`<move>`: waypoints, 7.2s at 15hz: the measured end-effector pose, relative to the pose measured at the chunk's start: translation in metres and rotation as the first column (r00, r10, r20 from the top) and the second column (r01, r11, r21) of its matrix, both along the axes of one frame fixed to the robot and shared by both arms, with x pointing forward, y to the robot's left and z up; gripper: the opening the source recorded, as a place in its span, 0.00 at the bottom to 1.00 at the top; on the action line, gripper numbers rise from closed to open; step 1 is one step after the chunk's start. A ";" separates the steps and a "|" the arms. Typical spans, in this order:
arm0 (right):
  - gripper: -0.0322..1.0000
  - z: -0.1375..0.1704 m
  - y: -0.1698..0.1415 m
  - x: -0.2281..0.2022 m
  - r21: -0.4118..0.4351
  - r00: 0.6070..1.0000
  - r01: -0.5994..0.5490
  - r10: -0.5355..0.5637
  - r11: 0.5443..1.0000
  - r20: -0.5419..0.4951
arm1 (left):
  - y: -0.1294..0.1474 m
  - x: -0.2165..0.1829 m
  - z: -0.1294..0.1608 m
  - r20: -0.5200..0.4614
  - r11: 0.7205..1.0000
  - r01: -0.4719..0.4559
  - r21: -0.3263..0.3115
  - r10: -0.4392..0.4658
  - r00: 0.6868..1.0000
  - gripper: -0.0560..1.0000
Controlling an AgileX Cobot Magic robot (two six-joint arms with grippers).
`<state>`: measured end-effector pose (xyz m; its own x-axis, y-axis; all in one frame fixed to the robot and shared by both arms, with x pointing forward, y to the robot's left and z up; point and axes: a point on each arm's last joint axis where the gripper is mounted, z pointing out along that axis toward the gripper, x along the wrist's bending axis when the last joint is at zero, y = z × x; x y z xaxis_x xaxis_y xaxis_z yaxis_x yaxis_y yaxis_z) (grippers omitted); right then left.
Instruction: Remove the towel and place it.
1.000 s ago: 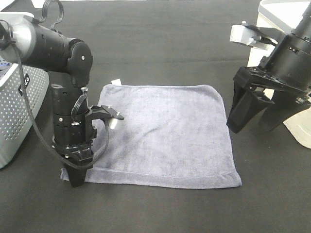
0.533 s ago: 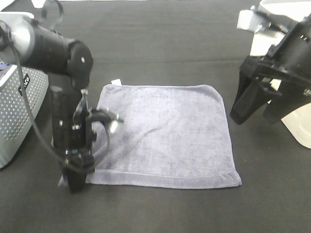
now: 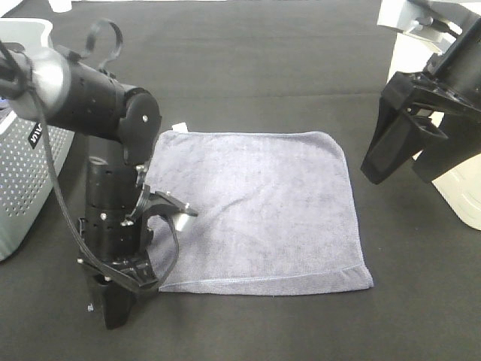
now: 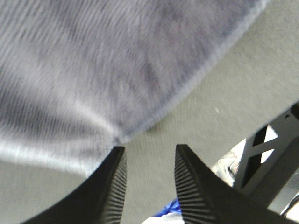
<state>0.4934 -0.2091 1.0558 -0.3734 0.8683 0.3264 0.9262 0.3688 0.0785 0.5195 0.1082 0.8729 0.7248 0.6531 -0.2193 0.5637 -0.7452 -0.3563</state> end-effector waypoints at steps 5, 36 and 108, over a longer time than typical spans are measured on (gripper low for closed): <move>0.75 -0.010 0.000 0.007 0.008 0.996 0.036 -0.036 0.999 0.085 | 0.010 0.005 0.059 0.209 0.997 -0.073 0.014 0.069 0.976 0.37; 0.75 -0.163 -0.007 -0.072 -0.170 0.977 0.096 -0.061 0.981 0.204 | 0.026 0.013 0.083 0.296 0.986 -0.168 -0.013 0.164 0.941 0.37; 0.75 0.013 -0.019 -0.093 -0.087 0.918 0.215 -0.171 0.973 0.358 | -0.051 0.085 0.215 0.576 0.872 -0.237 -0.428 0.465 0.672 0.58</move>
